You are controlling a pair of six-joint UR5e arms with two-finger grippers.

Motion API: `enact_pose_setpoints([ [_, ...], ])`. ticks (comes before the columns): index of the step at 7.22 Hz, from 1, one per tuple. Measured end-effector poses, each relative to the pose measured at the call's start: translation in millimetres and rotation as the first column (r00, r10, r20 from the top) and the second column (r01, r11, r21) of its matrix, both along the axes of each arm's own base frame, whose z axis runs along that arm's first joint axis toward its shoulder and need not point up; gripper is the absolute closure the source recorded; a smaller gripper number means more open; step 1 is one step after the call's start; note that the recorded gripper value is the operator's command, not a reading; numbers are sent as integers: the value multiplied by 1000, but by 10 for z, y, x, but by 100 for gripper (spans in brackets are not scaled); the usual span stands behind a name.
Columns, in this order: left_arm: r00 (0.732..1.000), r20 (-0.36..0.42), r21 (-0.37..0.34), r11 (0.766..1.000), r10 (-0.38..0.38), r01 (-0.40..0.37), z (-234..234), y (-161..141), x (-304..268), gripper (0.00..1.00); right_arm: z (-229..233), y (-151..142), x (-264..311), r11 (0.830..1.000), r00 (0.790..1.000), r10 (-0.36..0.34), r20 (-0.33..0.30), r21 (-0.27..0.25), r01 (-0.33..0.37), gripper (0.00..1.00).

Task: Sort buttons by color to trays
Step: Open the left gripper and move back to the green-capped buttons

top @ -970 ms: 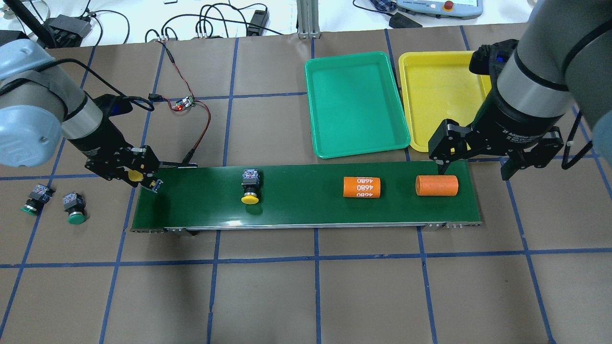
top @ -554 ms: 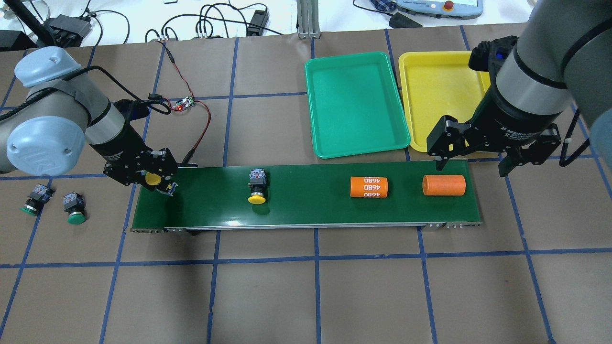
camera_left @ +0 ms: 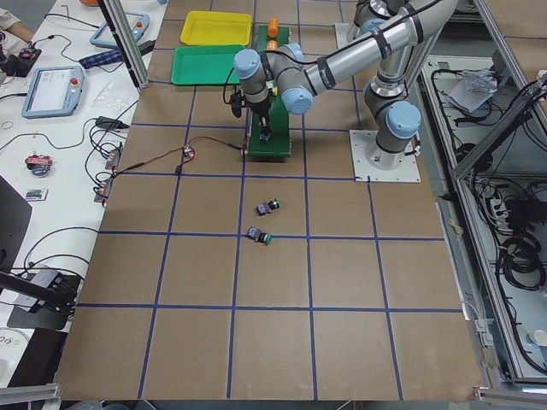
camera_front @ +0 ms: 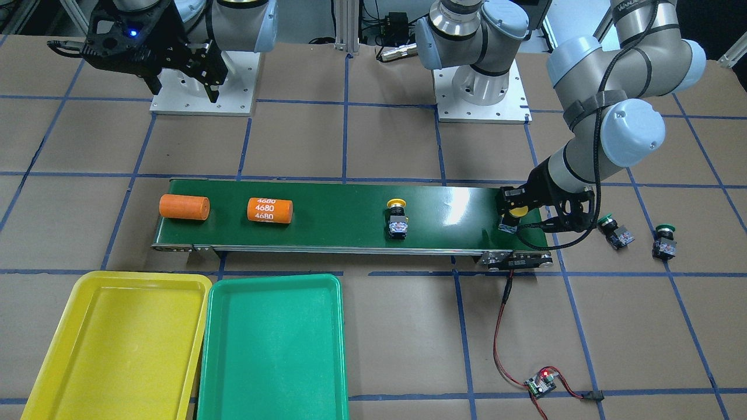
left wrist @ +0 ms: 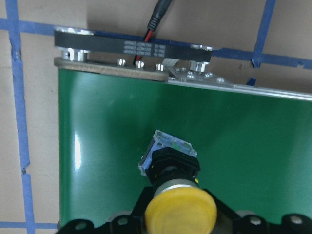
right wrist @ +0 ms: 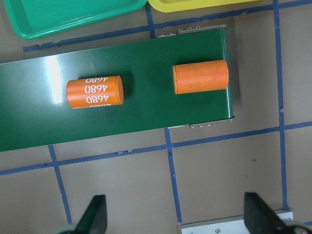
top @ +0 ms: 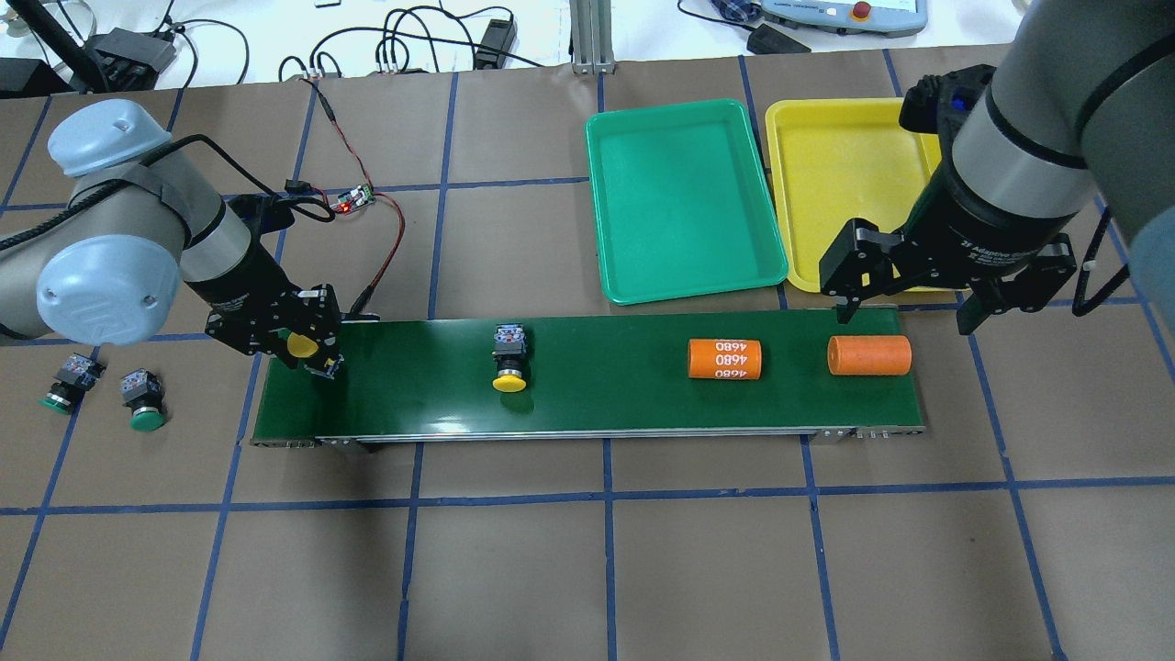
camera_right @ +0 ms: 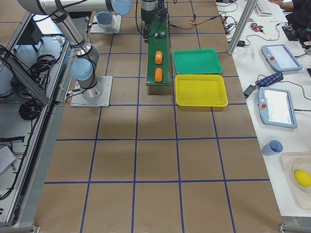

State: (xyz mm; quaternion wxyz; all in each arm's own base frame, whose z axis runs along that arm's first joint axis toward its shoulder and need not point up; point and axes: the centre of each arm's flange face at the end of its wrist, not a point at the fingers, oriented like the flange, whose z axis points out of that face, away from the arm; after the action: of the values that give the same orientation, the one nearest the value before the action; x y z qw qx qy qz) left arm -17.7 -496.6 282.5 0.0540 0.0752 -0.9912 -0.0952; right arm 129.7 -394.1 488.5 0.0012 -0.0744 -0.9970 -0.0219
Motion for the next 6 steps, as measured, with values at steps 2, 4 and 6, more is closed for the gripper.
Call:
enact_pose_setpoints([
  [2,1000,8,-23,1000,22,-22,127,-21,94,0,0,0,0,1000,1000,1,0,0,-1,0],
  [4,998,21,-44,997,63,-62,475,-125,567,0,0,0,-1,1000,1000,1,-1,0,-1,0],
  [6,999,14,-34,999,40,-40,469,-112,1587,0,-33,-29,-4,1000,1000,1,-2,8,-1,0],
])
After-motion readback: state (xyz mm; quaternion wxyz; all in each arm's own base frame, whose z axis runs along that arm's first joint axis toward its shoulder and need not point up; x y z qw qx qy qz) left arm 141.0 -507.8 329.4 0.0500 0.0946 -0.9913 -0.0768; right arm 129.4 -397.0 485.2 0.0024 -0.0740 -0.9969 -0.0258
